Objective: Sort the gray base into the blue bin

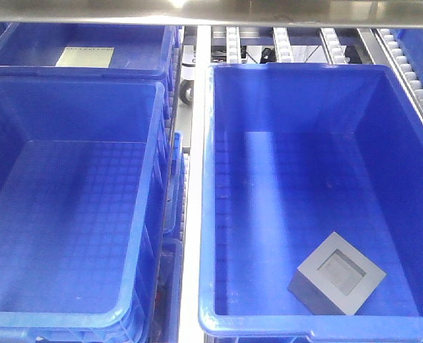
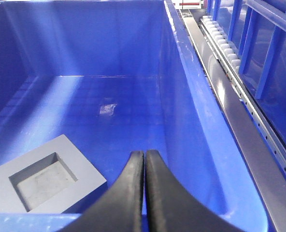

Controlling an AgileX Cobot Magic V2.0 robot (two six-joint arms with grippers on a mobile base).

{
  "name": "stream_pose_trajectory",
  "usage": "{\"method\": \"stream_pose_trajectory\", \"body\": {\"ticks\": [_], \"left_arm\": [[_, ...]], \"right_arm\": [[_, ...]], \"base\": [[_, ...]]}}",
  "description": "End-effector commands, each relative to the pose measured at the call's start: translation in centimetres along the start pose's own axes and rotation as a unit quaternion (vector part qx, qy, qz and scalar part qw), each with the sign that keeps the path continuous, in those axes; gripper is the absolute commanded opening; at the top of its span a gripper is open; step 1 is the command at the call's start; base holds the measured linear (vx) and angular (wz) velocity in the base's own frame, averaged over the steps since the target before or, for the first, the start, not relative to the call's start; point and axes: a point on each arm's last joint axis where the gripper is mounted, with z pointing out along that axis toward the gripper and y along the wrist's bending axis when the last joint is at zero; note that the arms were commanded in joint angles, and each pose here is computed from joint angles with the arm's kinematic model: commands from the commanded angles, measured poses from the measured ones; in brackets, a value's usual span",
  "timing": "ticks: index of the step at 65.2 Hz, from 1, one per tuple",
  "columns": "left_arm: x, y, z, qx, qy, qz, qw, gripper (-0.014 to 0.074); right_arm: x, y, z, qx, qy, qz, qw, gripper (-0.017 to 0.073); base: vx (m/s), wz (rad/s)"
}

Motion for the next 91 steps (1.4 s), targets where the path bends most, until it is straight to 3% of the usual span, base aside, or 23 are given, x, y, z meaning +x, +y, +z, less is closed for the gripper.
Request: {"method": "stream_pose_trajectory", "body": {"ticks": [1,14,91], "left_arm": [[0.0,0.0,0.0,-0.005,-0.034,-0.004,0.999,-0.0008],[3.2,-0.1,0.7,-0.003,-0.025,-0.003,1.0,-0.0008],[3.4,-0.1,0.7,-0.003,-0.009,-0.004,1.0,-0.0008]], "right_arm": [[-0.4,0.0,0.1,0.002,-0.021,-0.01,1.0,-0.0005],[-0.4,0.0,0.1,0.002,-0.021,-0.01,1.0,-0.0005],[-0.4,0.0,0.1,0.002,-0.021,-0.01,1.0,-0.0005]], "base": [[0.0,0.0],[0.0,0.0],[0.0,0.0]]}}
